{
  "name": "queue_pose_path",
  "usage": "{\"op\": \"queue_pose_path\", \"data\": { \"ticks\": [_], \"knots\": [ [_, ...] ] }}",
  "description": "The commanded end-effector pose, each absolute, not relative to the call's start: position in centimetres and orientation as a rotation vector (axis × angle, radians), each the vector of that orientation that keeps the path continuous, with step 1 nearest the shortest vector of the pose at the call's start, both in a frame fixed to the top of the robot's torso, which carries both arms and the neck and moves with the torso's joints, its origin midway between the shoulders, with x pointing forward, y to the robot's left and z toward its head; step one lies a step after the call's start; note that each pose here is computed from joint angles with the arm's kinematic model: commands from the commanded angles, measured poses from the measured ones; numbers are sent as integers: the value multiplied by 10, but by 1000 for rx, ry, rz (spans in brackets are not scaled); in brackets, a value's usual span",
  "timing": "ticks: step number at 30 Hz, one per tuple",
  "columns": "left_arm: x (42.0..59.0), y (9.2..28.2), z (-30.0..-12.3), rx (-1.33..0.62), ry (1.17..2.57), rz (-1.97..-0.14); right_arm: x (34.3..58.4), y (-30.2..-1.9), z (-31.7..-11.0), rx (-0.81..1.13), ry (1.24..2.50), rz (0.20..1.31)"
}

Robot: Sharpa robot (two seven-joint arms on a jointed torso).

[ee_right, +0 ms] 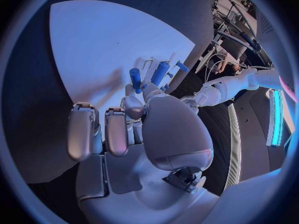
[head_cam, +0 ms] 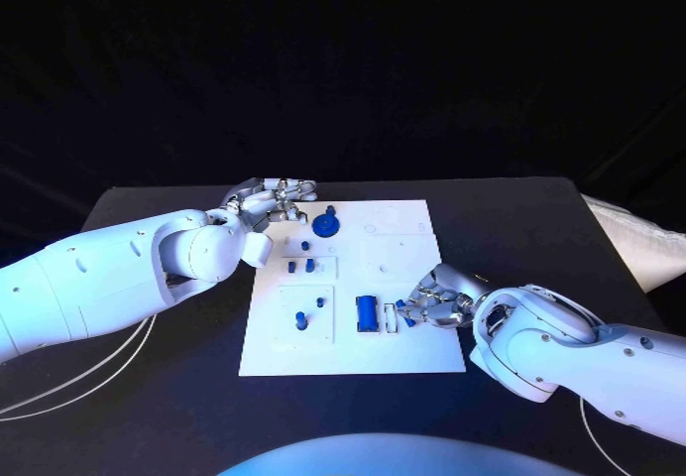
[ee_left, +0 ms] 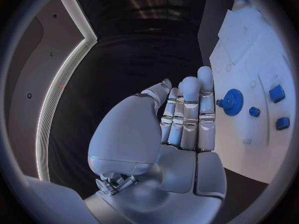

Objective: Assemble the parts on the task board

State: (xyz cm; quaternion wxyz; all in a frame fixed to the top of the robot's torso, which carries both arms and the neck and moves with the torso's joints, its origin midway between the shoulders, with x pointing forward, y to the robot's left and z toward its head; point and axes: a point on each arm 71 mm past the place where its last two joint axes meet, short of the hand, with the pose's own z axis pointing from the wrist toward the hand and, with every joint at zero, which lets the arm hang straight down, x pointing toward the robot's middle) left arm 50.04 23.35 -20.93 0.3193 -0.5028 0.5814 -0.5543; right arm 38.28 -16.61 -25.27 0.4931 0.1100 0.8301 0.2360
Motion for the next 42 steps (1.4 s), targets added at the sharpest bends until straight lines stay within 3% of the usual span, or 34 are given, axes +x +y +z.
{"op": "queue_pose_path", "data": {
  "ticks": [1,42],
  "knots": [
    [500,231,-208,-1302,1536,-1483,383,-164,-255,297,2035,586],
    [500,230,-209,-1303,1545,-1484,383,-151,-262,210,2103,556]
  ]
}}
